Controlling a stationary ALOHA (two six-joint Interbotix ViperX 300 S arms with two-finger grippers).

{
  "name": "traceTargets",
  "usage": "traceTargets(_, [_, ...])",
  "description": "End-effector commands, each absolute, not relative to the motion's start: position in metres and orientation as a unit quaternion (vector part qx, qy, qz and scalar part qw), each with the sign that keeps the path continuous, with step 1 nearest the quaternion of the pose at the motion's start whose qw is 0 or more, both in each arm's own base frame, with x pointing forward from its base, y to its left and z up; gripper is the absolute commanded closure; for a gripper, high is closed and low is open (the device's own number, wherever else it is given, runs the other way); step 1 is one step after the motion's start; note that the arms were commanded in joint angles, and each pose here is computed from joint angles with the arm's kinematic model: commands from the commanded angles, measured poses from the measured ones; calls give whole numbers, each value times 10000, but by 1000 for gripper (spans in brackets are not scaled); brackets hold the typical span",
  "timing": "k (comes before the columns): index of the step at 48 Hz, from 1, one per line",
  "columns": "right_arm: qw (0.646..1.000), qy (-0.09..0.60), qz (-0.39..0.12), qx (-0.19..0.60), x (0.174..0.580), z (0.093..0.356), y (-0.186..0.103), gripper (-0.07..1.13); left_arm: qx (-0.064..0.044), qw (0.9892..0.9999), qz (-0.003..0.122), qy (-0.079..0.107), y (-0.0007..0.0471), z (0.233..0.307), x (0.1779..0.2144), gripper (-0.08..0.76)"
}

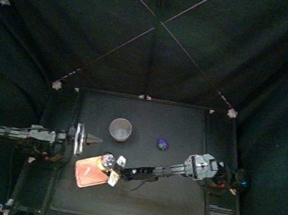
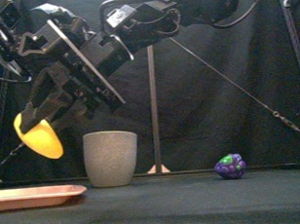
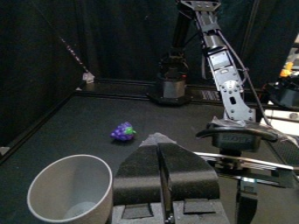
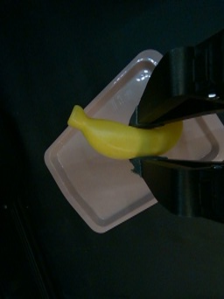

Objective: Pick the banana then place it on the pink plate
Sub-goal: Drop banana on the pink plate and return to neutral

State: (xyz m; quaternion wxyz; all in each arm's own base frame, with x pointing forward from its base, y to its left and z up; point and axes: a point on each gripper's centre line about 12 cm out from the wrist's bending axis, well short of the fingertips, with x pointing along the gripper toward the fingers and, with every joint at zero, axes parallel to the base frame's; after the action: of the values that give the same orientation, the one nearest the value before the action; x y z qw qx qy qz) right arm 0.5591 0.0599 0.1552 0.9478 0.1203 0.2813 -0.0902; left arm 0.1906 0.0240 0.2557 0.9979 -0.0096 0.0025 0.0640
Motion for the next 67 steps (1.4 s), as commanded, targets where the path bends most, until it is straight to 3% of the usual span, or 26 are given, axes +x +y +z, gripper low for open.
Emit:
traceTargets(1, [9561,2486,-860,1293,5691,1833,567,387,-82,9978,655,-74,248,2615,1918,680])
traceTargets(13, [9596,2354,-685,1379,5816,1850,652,156,-84,9978,656,-44,247,2590,1913,680])
traceTargets(29, [9537,2505,-1043,1294,5573,1952,547,155,-94,9977,666,-6,250,2563,1907,680])
traceTargets(54, [9317,2928,-1863,1073,4765,2083,268,155,-119,9977,668,39,250,2535,1901,680])
traceTargets(62, [9405,2726,-1826,886,4559,2235,247,155,-122,9976,669,92,249,2496,1892,680])
traceTargets(67, [9594,2419,-1391,407,4395,2449,416,155,-131,9976,669,115,248,2478,1888,680])
